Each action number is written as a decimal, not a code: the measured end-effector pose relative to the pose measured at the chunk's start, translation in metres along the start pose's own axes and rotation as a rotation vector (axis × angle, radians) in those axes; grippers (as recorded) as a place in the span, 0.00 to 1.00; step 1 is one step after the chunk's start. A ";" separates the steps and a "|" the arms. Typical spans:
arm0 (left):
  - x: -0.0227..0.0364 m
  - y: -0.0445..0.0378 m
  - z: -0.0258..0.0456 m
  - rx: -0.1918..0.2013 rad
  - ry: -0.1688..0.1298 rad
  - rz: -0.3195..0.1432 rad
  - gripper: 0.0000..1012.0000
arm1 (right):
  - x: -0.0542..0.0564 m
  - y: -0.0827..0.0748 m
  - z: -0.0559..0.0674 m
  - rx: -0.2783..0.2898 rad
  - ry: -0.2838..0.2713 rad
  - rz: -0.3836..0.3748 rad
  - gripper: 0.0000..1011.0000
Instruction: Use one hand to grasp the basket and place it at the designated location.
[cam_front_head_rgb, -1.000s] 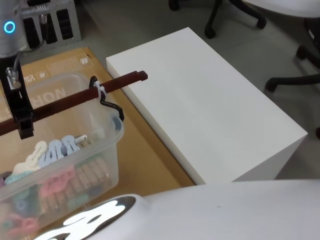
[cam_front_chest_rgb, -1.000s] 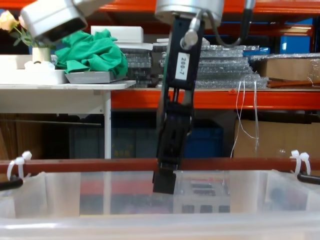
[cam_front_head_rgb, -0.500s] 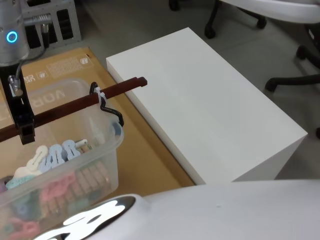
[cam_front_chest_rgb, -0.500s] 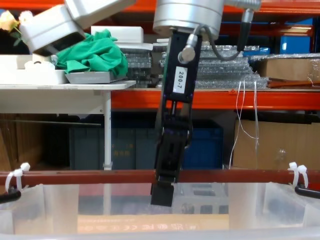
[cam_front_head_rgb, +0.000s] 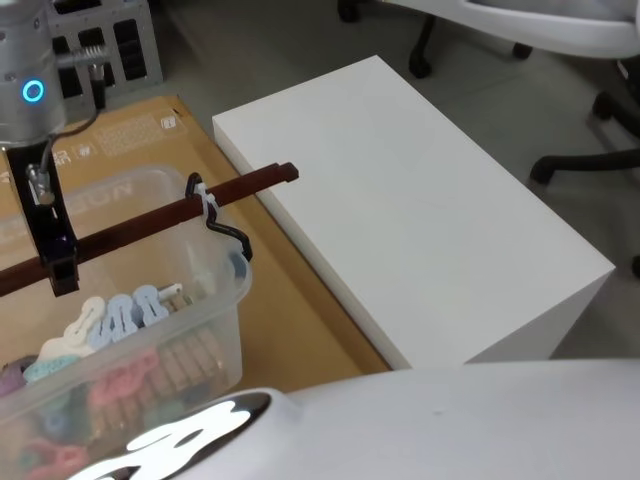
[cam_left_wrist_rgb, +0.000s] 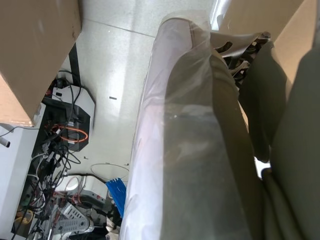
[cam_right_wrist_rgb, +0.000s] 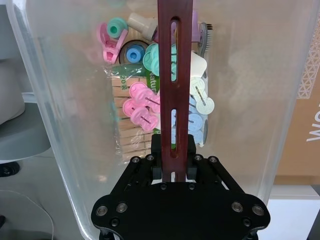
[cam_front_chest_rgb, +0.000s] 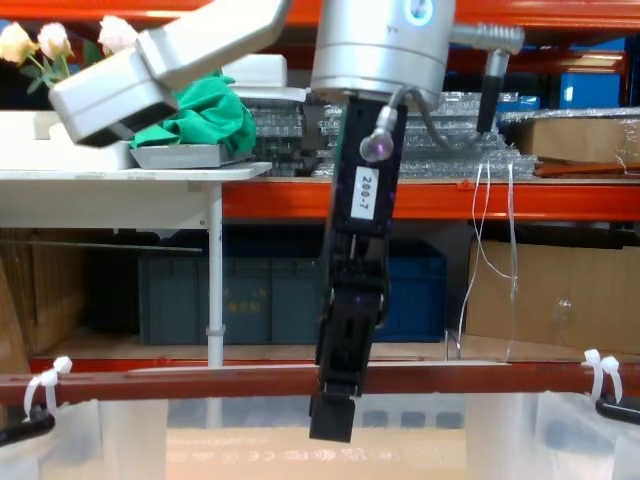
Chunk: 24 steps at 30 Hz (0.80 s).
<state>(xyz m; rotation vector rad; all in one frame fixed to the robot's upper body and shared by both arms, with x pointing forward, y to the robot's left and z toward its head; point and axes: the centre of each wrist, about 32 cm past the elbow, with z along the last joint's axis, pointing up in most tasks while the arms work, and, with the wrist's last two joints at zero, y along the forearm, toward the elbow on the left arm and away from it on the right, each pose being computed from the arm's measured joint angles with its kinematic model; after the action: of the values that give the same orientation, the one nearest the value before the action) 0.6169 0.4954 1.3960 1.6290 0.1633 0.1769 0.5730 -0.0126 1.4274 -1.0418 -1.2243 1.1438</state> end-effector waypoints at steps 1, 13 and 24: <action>0.0000 0.0000 0.0000 0.000 0.000 0.000 0.00 | 0.000 0.001 0.000 0.000 0.000 0.000 0.24; 0.0000 0.0000 0.0000 0.000 0.000 0.000 0.00 | -0.002 0.005 0.000 0.006 0.000 0.001 0.24; 0.0000 0.0000 0.0000 0.000 0.000 0.000 0.00 | -0.001 0.010 0.001 0.010 -0.003 0.003 0.24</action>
<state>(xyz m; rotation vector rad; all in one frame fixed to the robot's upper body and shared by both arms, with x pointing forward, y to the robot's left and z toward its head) 0.6169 0.4953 1.3960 1.6290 0.1632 0.1770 0.5711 -0.0124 1.4175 -1.0350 -1.2184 1.1534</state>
